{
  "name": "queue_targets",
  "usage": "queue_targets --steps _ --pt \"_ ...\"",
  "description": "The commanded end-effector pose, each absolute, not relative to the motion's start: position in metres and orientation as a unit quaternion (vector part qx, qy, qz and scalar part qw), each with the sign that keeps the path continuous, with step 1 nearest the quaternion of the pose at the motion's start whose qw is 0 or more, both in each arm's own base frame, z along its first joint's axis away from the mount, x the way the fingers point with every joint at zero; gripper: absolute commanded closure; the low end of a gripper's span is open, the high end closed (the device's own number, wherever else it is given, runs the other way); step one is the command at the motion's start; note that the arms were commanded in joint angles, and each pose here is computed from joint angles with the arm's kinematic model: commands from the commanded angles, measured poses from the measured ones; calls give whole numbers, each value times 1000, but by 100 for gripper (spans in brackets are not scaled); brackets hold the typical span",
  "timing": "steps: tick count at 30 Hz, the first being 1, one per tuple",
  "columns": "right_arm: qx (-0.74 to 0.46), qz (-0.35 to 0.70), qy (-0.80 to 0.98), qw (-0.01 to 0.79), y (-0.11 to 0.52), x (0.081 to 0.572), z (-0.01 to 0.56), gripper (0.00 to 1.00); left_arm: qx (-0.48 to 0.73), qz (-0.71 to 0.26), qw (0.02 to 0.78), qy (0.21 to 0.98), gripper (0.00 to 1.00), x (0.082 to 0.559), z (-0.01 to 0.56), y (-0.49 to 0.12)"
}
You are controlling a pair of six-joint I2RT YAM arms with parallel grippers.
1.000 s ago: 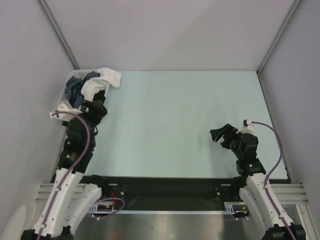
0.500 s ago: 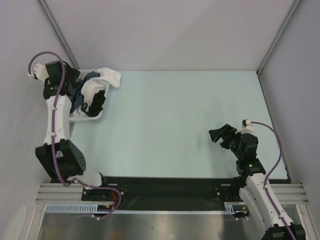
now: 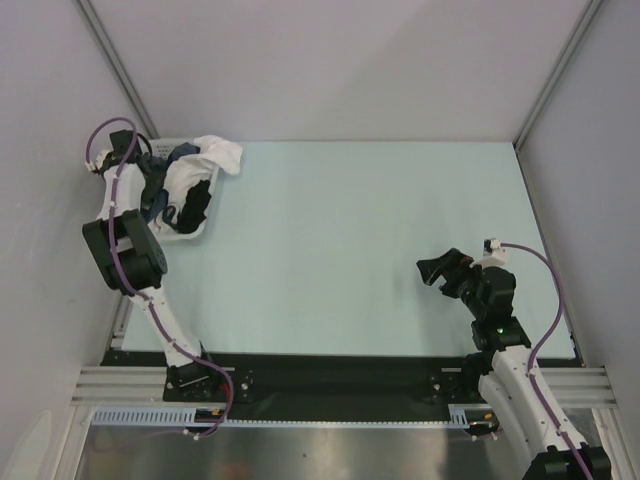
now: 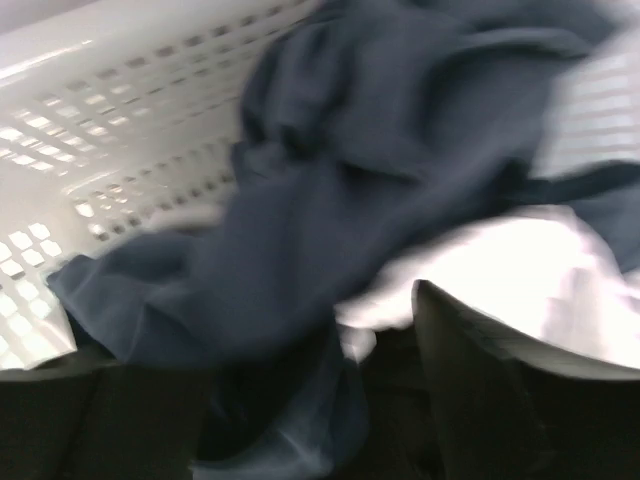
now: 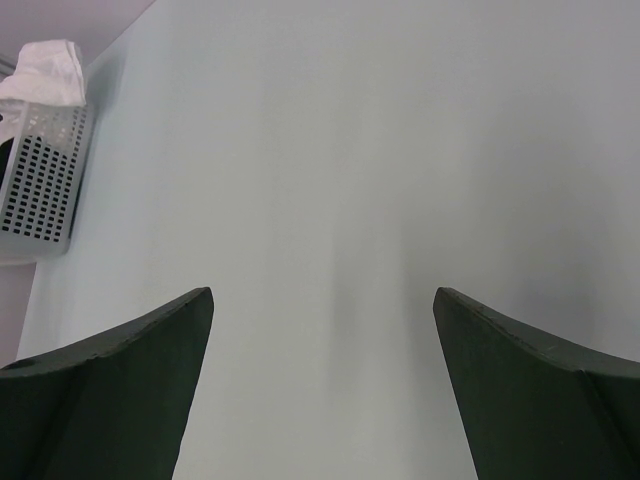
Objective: Fold and stack the tank tops
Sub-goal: Grab the tank top from the pile, then move the tank top to the center of the board
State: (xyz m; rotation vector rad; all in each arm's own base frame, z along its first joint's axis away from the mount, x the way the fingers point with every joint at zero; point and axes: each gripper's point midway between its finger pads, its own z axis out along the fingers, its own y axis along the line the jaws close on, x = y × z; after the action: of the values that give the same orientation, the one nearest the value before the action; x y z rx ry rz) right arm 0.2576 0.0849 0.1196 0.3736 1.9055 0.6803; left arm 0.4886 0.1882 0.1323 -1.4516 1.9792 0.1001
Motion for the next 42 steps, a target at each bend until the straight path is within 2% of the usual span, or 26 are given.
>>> queue_targets --steps 1,2,3,4,6,10,13,16,21,25,28,33,37,42 --pt "144 287 785 530 86 262 128 0 -561 8 315 765 50 483 128 201" --pt "144 287 785 530 87 262 128 0 -559 1 325 763 68 486 131 202" --pt "146 286 785 530 86 262 128 1 -557 -2 331 762 90 487 135 202" --pt "145 287 786 528 86 262 127 1 -556 1 347 755 100 485 152 203" --pt "145 287 786 528 86 262 127 1 -558 1 380 738 100 486 180 203" --pt "146 287 786 528 87 263 127 1 -543 -1 503 673 100 471 297 193" --pt "147 287 786 527 86 263 127 1 -547 -63 543 634 100 454 341 166" --pt "145 287 787 527 86 263 127 1 -484 -149 627 592 100 448 407 118" --pt "147 285 786 528 86 263 127 1 -434 -237 660 566 100 420 459 48" --pt "146 285 787 527 86 263 127 2 -362 -316 720 500 100 370 544 -8" --pt "146 284 787 527 85 263 126 1 -305 -339 761 461 100 331 608 -30" --pt "146 284 787 528 86 263 127 2 -210 -446 740 457 100 289 658 -93" --pt "146 284 787 528 85 264 127 2 -152 -540 662 497 100 275 636 -171" --pt "146 282 787 529 85 264 127 2 -92 -586 582 557 100 269 592 -270"
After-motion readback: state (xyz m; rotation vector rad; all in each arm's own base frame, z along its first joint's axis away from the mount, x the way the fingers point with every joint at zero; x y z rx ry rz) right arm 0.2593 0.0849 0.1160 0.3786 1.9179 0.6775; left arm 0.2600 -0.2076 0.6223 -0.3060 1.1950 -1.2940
